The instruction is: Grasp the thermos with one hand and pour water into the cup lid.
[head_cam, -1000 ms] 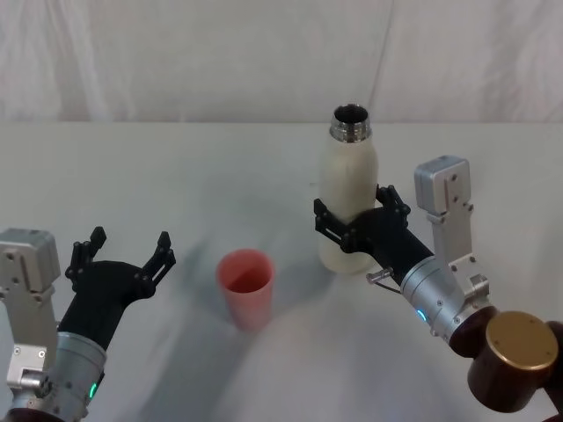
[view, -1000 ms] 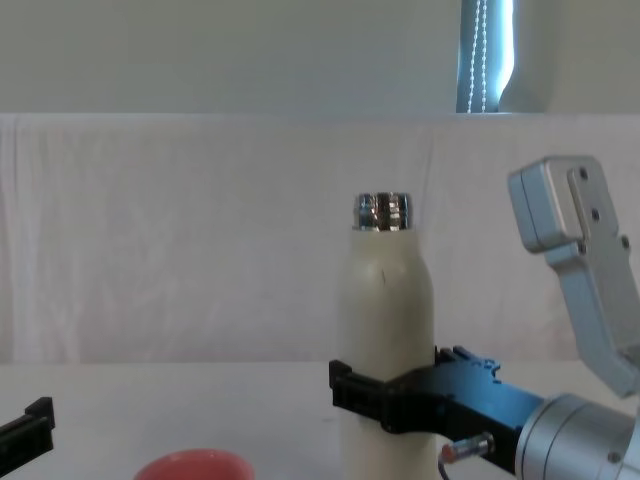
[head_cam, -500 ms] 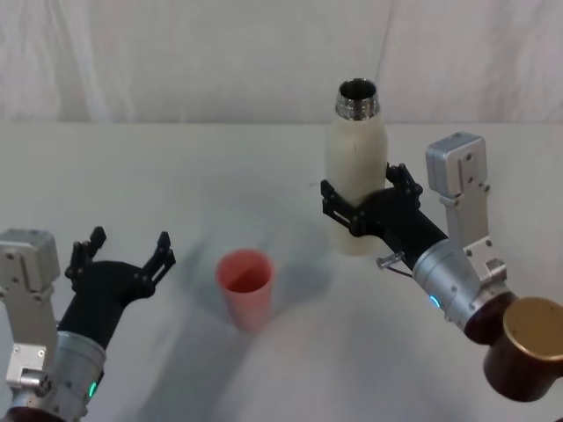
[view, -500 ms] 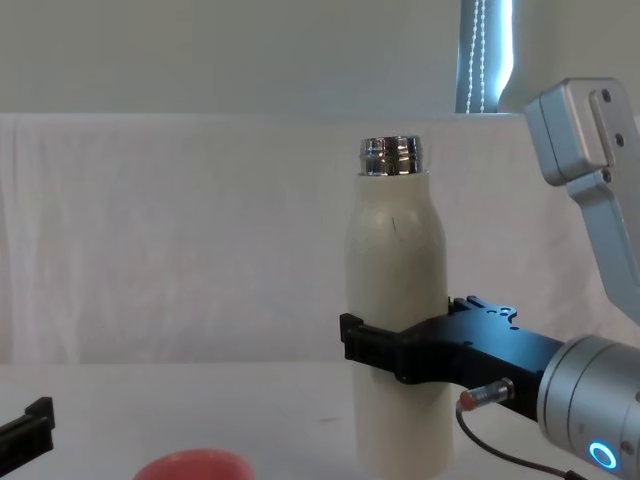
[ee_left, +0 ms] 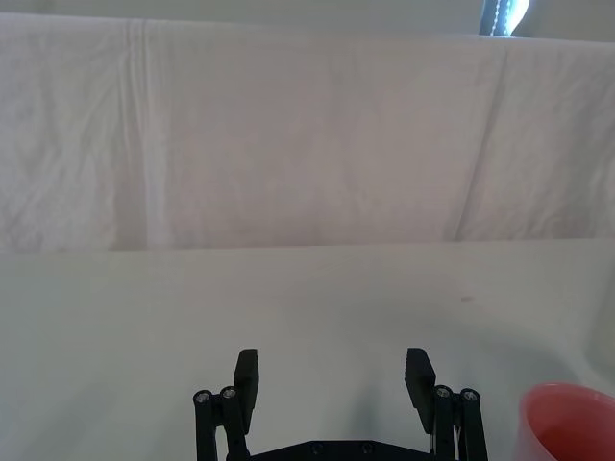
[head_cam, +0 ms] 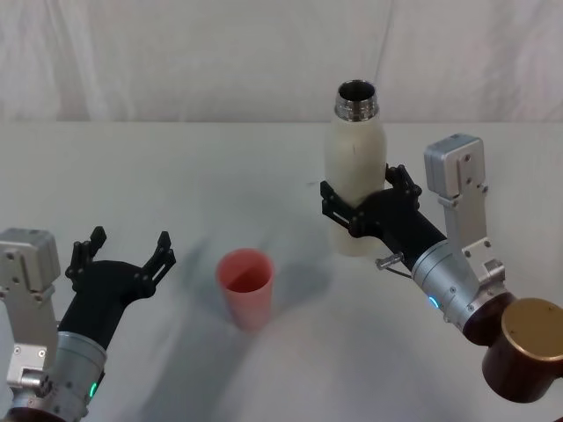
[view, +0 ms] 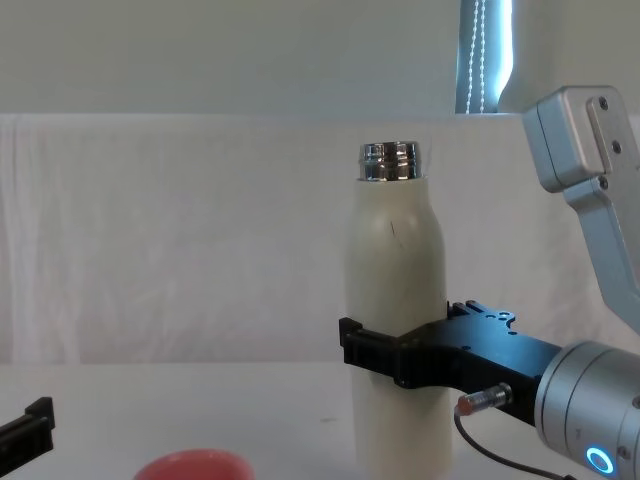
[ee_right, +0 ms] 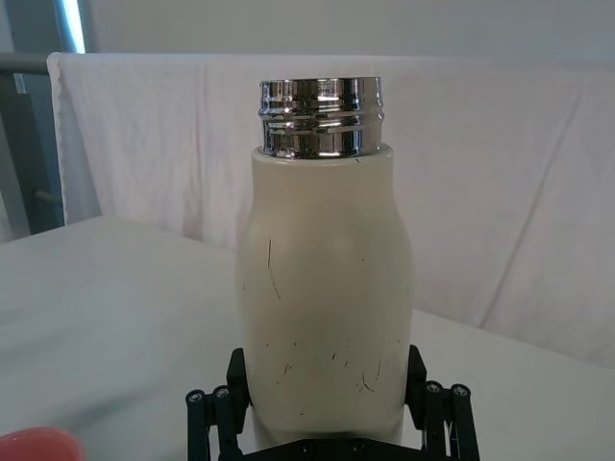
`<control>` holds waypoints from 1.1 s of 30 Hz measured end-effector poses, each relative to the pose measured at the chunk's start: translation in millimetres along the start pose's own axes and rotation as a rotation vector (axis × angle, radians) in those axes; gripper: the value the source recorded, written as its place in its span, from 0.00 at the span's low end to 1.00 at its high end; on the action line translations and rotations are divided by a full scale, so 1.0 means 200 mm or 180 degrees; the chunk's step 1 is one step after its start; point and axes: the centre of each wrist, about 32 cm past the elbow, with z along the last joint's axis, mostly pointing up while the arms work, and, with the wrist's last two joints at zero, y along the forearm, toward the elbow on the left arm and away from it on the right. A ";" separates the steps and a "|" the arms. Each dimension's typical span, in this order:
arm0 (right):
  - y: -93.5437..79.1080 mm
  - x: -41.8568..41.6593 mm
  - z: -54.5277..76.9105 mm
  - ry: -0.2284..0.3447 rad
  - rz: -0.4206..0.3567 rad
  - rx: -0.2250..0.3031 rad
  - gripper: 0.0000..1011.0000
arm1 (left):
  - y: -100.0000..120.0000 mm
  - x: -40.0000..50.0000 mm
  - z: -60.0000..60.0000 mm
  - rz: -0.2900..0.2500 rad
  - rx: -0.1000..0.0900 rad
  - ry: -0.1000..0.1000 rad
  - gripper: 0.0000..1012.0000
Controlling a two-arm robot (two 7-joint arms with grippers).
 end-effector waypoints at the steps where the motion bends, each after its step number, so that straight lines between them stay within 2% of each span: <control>1: 0.00 0.000 0.00 0.0000 0.0000 0.0000 0.95 | 0.00 0.000 0.00 0.0000 0.0000 0.0000 0.99; 33: 0.00 -0.001 -0.01 0.0004 -0.0001 -0.0001 0.95 | 0.00 0.000 0.00 0.0000 0.0000 0.0000 0.99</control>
